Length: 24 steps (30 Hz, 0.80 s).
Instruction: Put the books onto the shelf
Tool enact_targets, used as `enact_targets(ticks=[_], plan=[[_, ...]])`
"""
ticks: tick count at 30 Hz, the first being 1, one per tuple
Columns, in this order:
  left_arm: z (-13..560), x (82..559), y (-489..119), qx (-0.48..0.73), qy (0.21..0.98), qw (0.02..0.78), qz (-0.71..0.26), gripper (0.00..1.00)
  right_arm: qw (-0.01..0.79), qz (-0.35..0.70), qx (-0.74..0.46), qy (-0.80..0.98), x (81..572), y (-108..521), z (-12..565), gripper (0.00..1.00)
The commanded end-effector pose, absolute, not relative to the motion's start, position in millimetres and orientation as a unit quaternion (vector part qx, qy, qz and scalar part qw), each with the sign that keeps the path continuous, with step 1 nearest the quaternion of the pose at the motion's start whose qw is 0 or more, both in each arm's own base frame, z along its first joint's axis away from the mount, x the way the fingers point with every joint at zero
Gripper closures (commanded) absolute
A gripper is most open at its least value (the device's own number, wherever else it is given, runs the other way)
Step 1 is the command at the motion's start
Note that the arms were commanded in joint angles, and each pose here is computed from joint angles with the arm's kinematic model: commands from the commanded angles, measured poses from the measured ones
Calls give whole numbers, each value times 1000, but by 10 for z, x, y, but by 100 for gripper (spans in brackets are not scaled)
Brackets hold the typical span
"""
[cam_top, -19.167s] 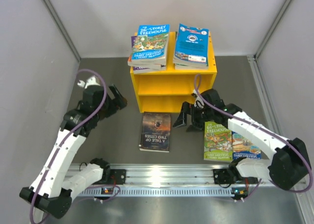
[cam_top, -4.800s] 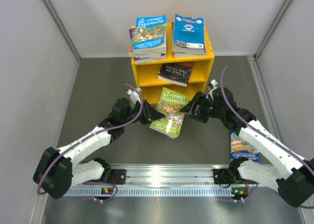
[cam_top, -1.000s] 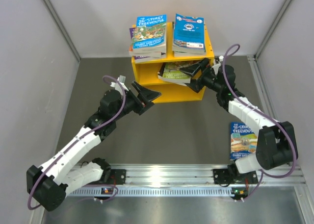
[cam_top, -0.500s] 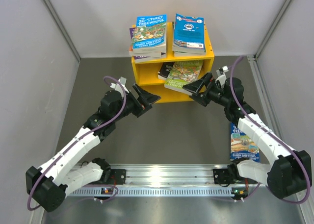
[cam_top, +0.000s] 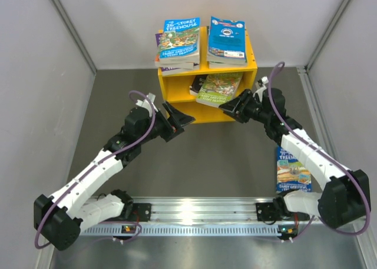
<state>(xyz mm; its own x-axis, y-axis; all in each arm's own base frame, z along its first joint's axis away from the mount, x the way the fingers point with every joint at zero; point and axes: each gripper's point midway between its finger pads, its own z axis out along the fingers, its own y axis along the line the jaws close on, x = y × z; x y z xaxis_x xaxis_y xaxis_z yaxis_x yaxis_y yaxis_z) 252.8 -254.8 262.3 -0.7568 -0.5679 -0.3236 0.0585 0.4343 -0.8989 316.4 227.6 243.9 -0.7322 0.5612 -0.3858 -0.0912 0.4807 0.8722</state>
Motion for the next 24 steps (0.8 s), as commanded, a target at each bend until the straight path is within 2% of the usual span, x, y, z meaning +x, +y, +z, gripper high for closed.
enact_targets(ticks=[1, 8, 10, 11, 12, 15, 24], plan=[[2829, 2549, -2545, -148, 774, 330, -520, 4, 389, 496, 133, 765, 3446, 2339, 2869, 57], [2836, 2516, -2496, -155, 774, 333, -516, 5, 392, 493, 145, 763, 3778, 2360, 2956, 59], [2814, 2506, -2478, -158, 776, 332, -512, 5, 392, 492, 153, 762, 3857, 2346, 2958, 54], [2827, 2495, -2460, -160, 774, 334, -513, 5, 392, 490, 160, 762, 3893, 2310, 2950, 47], [2828, 2491, -2451, -161, 774, 335, -512, 5, 392, 491, 164, 761, 3909, 2295, 2964, 23], [2813, 2459, -2417, -166, 775, 336, -509, 5, 389, 487, 169, 763, 3892, 2233, 2976, 0], [2819, 2441, -2324, -171, 776, 351, -496, 5, 364, 496, 122, 779, 3200, 2138, 2819, 0]])
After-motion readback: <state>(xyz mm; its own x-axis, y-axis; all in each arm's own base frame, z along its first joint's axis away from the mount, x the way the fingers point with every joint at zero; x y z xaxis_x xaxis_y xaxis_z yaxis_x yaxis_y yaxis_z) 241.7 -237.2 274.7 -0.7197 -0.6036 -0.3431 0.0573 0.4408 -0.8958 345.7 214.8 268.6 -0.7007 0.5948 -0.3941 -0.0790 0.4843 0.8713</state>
